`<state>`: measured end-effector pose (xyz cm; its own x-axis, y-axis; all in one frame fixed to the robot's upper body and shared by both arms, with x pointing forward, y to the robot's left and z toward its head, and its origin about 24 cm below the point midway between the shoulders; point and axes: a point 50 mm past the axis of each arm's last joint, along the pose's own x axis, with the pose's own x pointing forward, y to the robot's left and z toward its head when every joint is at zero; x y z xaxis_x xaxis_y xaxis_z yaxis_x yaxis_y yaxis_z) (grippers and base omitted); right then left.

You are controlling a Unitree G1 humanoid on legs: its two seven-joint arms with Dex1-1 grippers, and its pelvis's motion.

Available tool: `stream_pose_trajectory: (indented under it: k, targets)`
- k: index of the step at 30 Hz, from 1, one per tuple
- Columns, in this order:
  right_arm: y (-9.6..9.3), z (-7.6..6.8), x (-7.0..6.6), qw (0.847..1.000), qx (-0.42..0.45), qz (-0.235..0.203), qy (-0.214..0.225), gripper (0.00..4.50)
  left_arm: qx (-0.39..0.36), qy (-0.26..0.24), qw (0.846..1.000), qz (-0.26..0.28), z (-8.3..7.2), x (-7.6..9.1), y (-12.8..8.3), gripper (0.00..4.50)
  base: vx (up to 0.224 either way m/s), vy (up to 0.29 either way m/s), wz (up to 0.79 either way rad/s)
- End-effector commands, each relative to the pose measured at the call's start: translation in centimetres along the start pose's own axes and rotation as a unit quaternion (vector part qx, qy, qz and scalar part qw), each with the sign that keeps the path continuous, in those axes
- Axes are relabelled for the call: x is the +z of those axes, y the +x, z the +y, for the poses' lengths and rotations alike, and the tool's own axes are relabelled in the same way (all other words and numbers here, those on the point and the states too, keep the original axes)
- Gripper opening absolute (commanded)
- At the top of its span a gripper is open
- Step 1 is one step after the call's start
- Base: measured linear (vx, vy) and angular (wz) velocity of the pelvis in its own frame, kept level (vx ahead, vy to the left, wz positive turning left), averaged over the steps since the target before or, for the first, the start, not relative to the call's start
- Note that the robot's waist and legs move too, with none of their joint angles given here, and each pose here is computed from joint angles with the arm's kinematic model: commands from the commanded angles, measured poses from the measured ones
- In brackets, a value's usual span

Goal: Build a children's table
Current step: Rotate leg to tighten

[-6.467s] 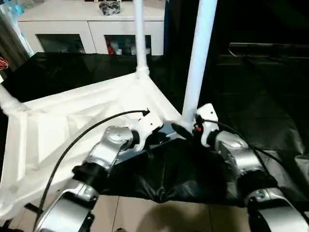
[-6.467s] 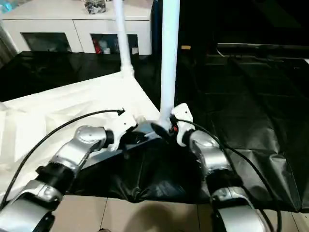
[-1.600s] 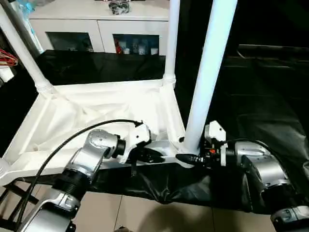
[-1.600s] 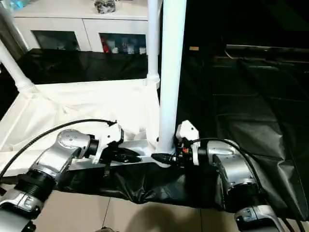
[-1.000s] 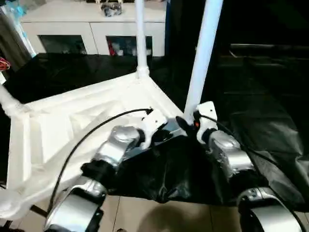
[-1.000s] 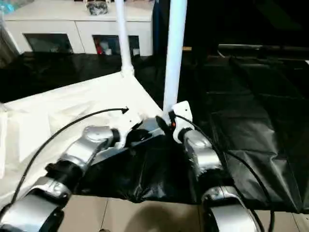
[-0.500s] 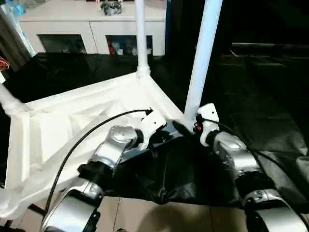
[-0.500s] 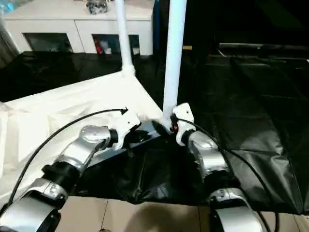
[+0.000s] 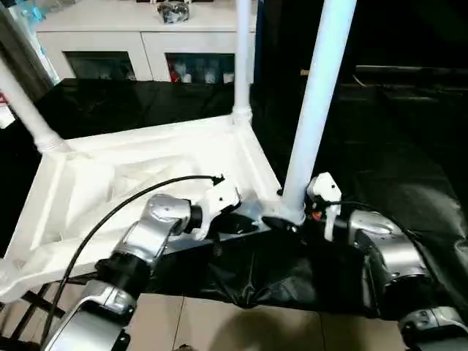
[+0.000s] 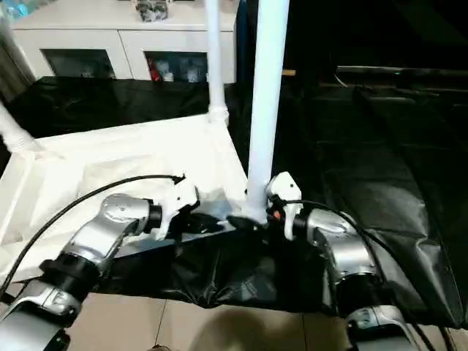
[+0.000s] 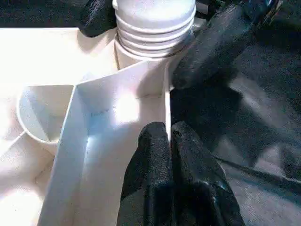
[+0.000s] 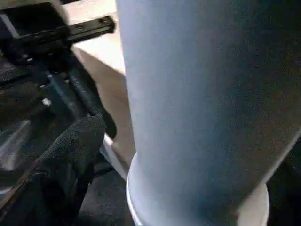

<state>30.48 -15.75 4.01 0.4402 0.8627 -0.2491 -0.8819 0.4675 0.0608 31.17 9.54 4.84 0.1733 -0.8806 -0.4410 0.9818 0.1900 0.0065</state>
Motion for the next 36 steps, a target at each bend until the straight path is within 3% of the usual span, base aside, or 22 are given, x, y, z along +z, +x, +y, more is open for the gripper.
stream_pose_trajectory:
  k: [1,10,17,22,25,28,30,34,36]
  targets:
    - [0.3,1.0,0.1,0.999,0.046,0.003,0.003,4.08,-0.024,0.032,0.998,-0.05,-0.2,2.0,-0.1,0.0,0.0,0.0,0.0]
    - [0.0,1.2,0.1,0.998,0.067,0.011,0.007,3.23,-0.043,0.031,0.998,-0.042,-0.4,1.8,-0.7,0.0,0.0,0.0,0.0]
    - [0.1,1.6,-0.2,0.997,0.073,0.016,0.016,2.81,-0.048,0.027,0.998,-0.037,-0.5,1.5,-0.8,0.0,0.0,0.0,0.0]
    - [2.0,1.3,-1.1,1.0,-0.016,0.012,0.023,2.74,0.053,0.016,0.998,-0.018,1.0,1.6,0.4,0.0,0.0,0.0,0.0]
    - [2.4,1.1,-1.3,0.999,-0.044,0.013,0.026,2.73,0.074,0.009,0.997,-0.018,1.4,1.7,0.6,0.0,0.0,0.0,0.0]
    - [4.4,0.4,-1.4,0.987,-0.149,0.01,0.053,2.72,0.133,-0.006,0.991,-0.023,2.3,2.9,2.0,0.0,0.0,0.0,0.0]
    - [6.2,0.0,-1.2,0.97,-0.227,0.011,0.084,2.72,0.179,-0.02,0.983,-0.028,2.9,3.9,3.2,0.0,0.0,0.0,0.0]
    - [7.4,0.2,-0.6,0.966,-0.245,0.007,0.083,2.72,0.197,-0.024,0.98,-0.034,3.0,4.6,3.9,0.0,0.0,0.0,0.0]
    - [8.3,0.8,0.6,0.975,-0.209,-0.032,0.062,2.72,0.184,-0.016,0.982,-0.04,2.6,5.0,4.4,0.0,0.0,0.0,0.0]
